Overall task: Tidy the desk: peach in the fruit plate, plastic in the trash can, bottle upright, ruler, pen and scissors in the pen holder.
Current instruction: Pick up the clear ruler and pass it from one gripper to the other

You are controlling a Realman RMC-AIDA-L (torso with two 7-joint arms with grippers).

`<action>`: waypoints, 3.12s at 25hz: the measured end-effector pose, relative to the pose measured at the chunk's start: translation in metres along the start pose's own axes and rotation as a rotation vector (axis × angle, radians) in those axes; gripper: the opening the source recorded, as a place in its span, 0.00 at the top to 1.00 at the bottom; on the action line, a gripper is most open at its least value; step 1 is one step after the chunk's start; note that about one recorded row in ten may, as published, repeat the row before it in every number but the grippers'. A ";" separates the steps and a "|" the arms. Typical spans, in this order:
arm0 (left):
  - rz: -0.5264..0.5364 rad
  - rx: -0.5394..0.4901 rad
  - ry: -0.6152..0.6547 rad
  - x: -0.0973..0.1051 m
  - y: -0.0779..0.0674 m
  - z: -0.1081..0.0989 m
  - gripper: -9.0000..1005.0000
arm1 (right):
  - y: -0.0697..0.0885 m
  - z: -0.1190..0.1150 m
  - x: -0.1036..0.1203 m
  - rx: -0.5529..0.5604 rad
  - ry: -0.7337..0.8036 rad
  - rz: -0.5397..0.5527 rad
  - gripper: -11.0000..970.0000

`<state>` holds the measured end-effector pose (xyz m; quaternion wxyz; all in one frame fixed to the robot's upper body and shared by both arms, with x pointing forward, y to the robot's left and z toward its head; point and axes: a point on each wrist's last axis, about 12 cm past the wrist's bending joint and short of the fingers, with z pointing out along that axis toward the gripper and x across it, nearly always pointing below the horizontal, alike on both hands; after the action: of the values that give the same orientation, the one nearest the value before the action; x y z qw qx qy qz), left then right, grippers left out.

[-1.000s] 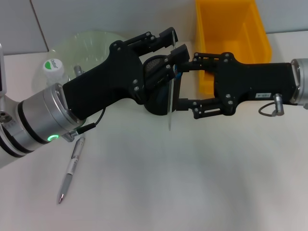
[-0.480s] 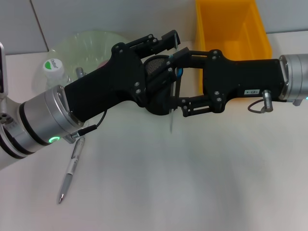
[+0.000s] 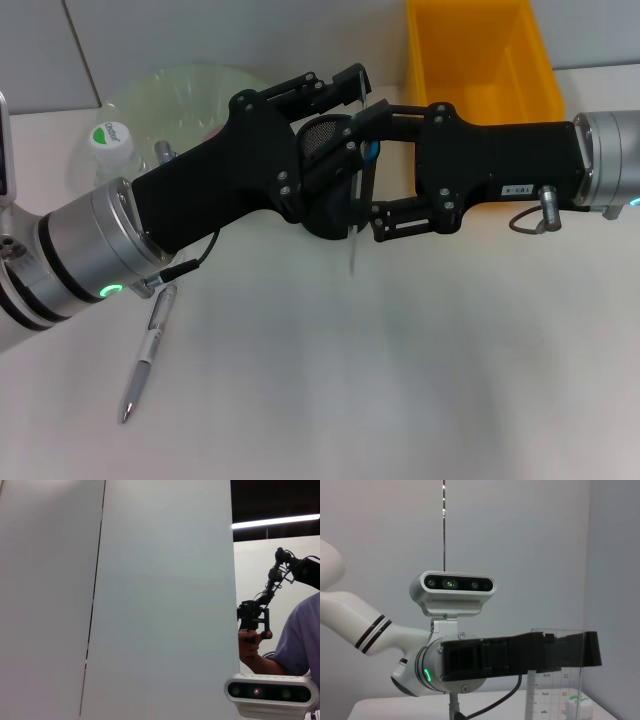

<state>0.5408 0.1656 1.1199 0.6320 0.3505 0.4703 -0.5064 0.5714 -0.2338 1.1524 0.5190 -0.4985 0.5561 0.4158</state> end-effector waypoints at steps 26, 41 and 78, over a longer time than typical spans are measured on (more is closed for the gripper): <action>0.003 0.000 0.002 -0.001 0.001 0.002 0.63 | -0.002 0.007 -0.002 -0.007 0.000 0.022 0.20; 0.005 -0.007 0.002 -0.001 0.003 0.001 0.63 | -0.003 0.008 -0.003 -0.007 0.001 0.033 0.39; 0.006 -0.005 0.001 -0.001 0.003 0.002 0.63 | -0.005 0.004 -0.002 0.016 0.015 0.026 0.22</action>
<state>0.5438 0.1648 1.1215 0.6342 0.3508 0.4707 -0.5031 0.5774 -0.2301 1.1547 0.5133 -0.4900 0.5699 0.4142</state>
